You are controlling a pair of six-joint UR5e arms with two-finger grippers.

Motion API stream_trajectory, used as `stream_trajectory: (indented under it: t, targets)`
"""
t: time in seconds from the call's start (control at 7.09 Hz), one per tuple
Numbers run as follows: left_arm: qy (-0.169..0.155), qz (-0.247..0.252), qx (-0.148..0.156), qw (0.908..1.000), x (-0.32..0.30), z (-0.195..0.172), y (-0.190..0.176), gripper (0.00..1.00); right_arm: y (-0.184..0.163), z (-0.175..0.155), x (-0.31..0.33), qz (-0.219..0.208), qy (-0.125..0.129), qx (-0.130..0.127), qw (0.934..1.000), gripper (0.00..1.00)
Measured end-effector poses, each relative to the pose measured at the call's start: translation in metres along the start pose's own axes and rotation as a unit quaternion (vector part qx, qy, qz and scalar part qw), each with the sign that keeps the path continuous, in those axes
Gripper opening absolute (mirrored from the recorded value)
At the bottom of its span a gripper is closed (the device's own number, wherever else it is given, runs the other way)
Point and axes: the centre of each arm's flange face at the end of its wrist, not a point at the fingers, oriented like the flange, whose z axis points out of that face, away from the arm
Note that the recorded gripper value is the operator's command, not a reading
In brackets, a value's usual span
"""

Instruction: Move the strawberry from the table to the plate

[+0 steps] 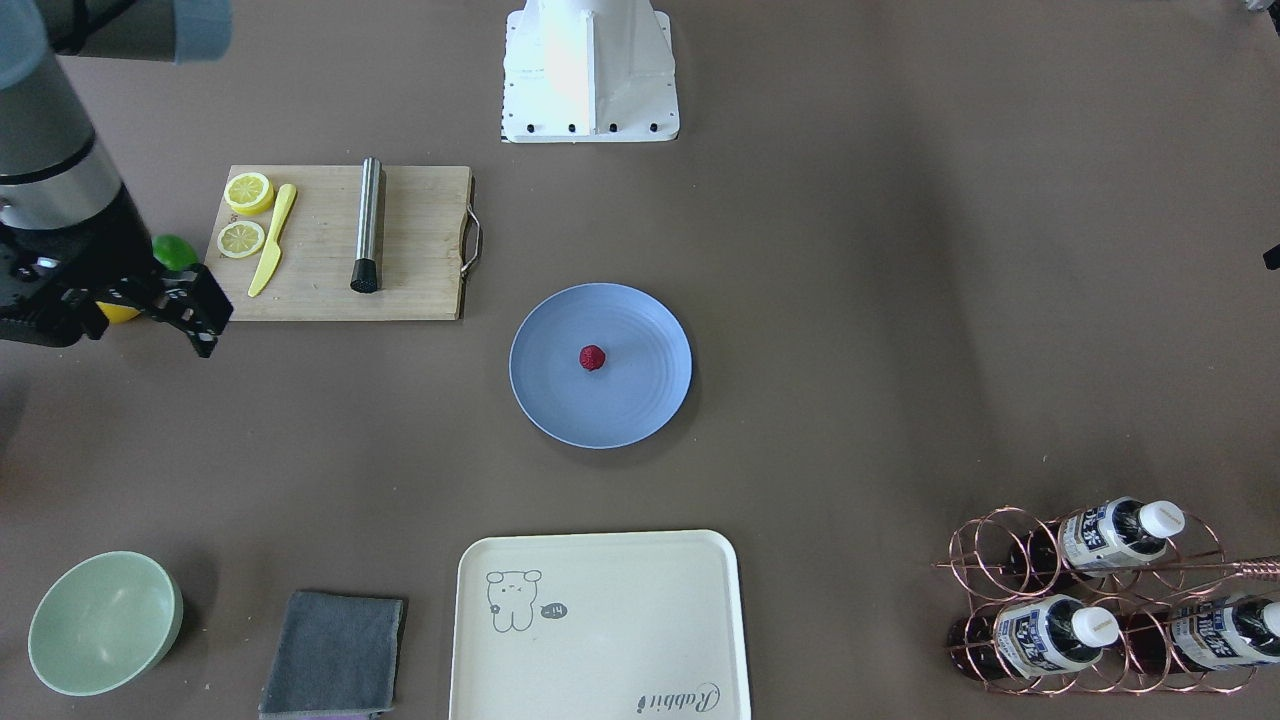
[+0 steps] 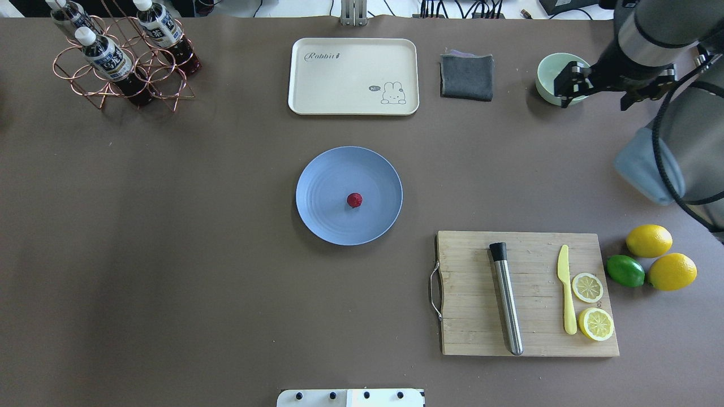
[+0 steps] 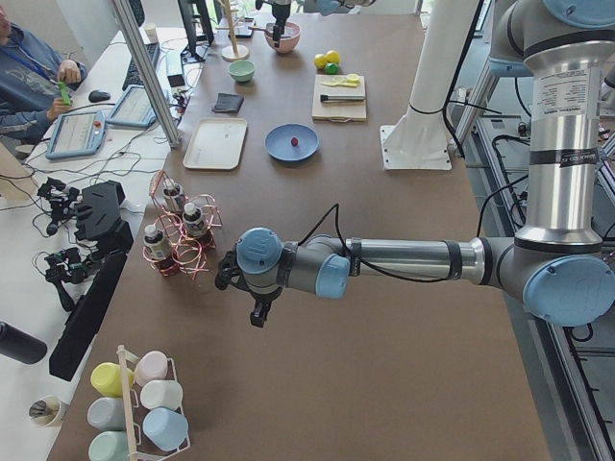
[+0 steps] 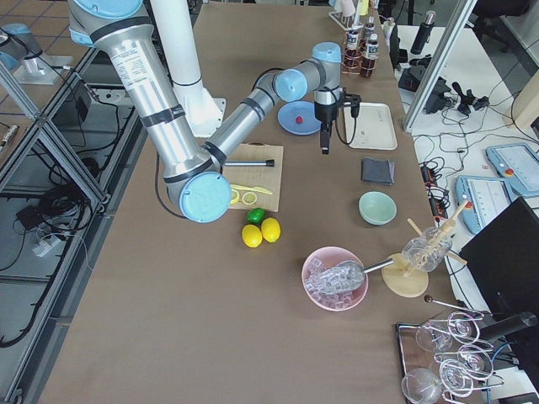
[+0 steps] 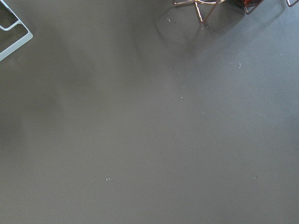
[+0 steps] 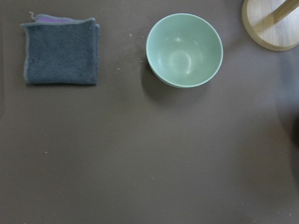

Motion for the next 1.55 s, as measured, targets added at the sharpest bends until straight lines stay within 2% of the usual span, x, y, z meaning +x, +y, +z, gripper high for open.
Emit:
stream_trajectory:
  t: [0.28, 0.42, 0.71, 0.85, 0.99, 1.27, 1.41, 1.55]
  targets:
    - [-0.007, 0.020, -0.026, 0.9995, 0.002, -0.001, -0.013, 0.98, -0.006, 0.012, 0.117, -0.064, 0.021, -0.025, 0.9974, 1.00]
    - [-0.022, 0.041, -0.047, 0.9978, 0.001, -0.010, -0.029, 0.98, -0.005, 0.014, 0.172, -0.092, 0.020, -0.038, 0.9949, 1.00]
    - [-0.054, 0.064, -0.088, 0.9925, -0.001, -0.048, -0.062, 0.98, 0.005, 0.024, 0.268, -0.124, 0.011, -0.058, 0.9906, 1.00]
    - [-0.056, 0.062, -0.097, 0.9918, -0.003, -0.055, -0.064, 0.98, 0.013, 0.044, 0.317, -0.134, -0.008, -0.061, 0.9891, 1.00]
    - [-0.056, 0.059, -0.101, 0.9915, -0.006, -0.056, -0.061, 0.98, 0.022, 0.073, 0.362, -0.142, -0.029, -0.056, 0.9879, 1.00]
    - [-0.054, 0.050, -0.108, 0.9914, -0.013, -0.050, -0.050, 0.98, 0.053, 0.133, 0.436, -0.143, -0.045, -0.036, 0.9880, 1.00]
    - [-0.054, 0.046, -0.111, 0.9914, -0.016, -0.048, -0.045, 0.98, 0.059, 0.140, 0.451, -0.133, -0.045, -0.024, 0.9898, 1.00]
    - [-0.053, 0.042, -0.113, 0.9913, -0.018, -0.045, -0.041, 0.98, 0.058, 0.129, 0.452, -0.102, -0.044, -0.006, 0.9938, 1.00]
